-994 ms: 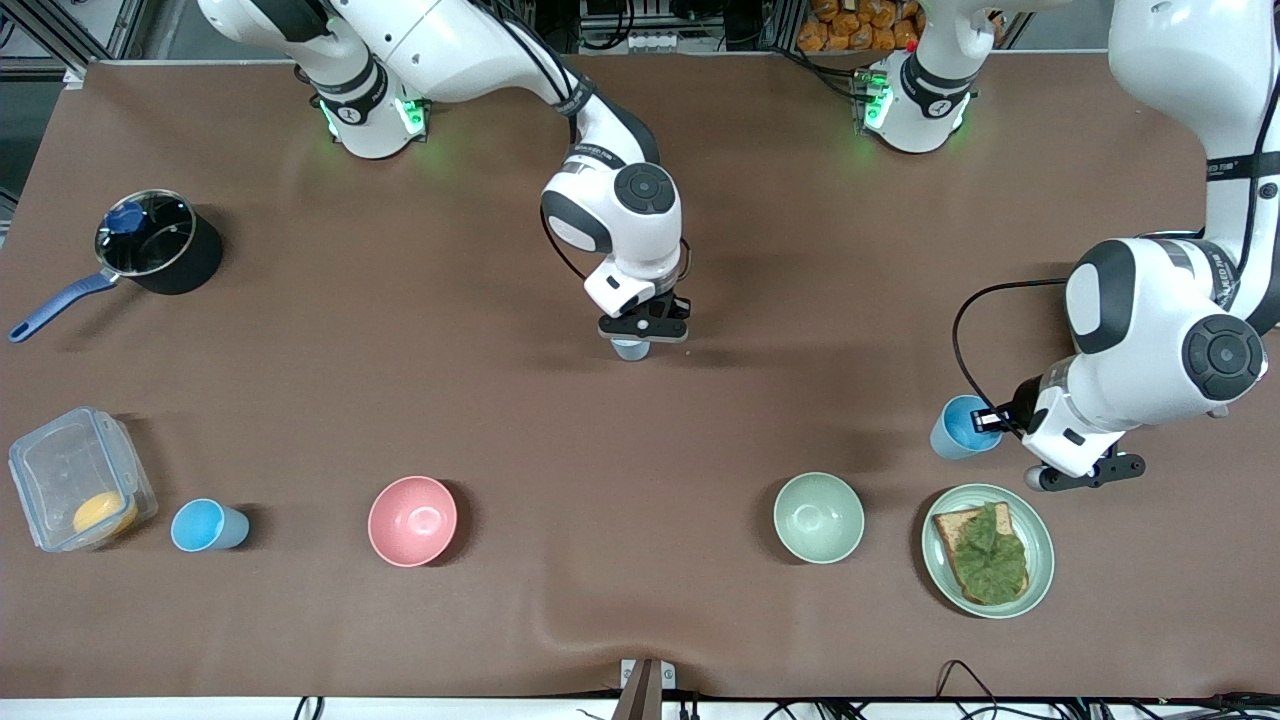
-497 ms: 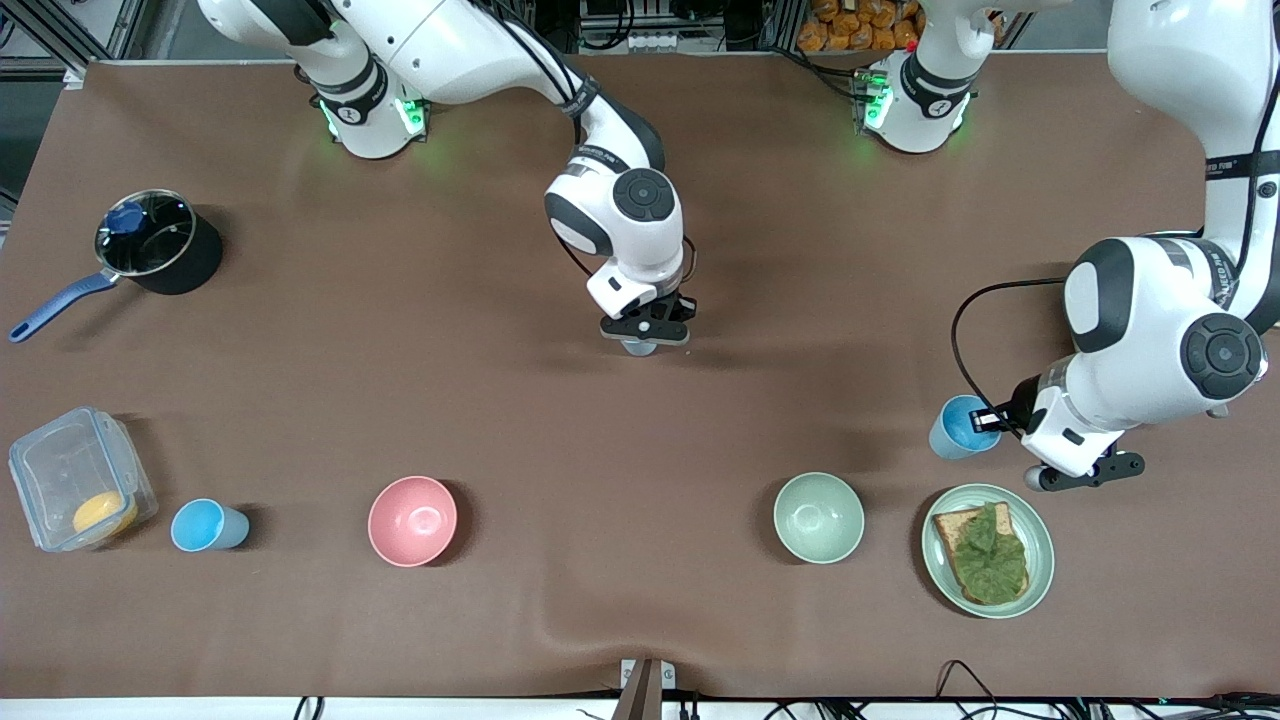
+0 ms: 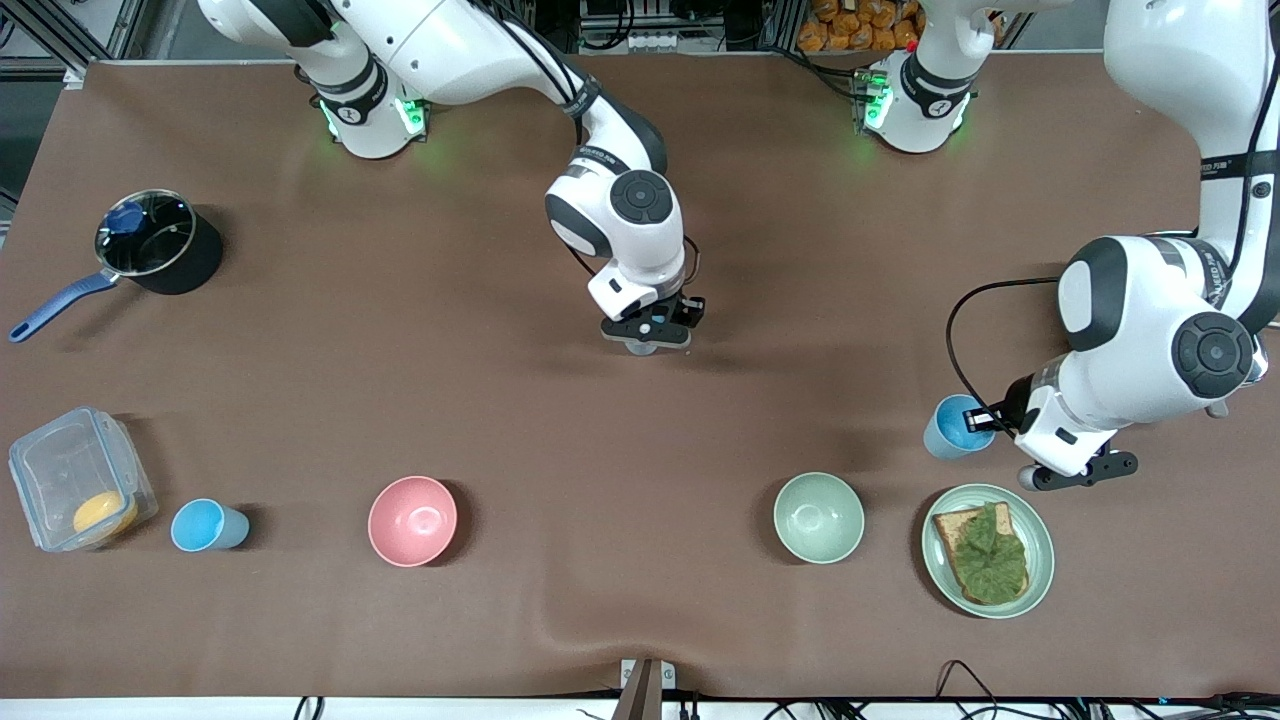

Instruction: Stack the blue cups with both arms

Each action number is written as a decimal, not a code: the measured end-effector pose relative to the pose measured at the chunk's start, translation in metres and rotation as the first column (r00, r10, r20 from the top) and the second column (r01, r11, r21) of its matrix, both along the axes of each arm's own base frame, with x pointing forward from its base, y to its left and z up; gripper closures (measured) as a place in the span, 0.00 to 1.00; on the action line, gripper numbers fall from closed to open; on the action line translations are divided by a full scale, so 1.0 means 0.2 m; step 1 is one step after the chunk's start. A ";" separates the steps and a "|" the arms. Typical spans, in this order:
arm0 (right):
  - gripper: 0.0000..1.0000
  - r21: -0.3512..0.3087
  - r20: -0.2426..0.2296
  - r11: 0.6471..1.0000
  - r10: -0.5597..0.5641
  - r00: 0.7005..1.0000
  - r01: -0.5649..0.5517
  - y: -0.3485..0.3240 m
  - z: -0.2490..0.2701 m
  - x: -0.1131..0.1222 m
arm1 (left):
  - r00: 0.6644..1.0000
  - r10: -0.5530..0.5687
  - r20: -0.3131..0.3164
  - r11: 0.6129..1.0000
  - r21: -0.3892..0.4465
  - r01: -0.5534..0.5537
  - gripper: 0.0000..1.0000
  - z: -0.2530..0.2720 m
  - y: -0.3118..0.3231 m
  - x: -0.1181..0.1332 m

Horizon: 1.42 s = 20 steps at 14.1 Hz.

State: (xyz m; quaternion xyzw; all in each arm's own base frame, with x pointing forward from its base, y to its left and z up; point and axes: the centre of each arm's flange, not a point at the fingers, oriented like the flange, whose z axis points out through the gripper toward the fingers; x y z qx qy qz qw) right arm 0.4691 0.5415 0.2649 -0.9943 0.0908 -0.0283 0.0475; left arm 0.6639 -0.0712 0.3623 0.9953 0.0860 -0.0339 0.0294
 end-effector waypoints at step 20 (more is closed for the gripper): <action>0.00 -0.058 -0.050 0.948 0.309 0.950 -0.312 -2.47 1.78 0.47 | 0.995 0.048 -0.089 0.999 -0.014 -0.049 0.96 -0.06 -1.72 -0.67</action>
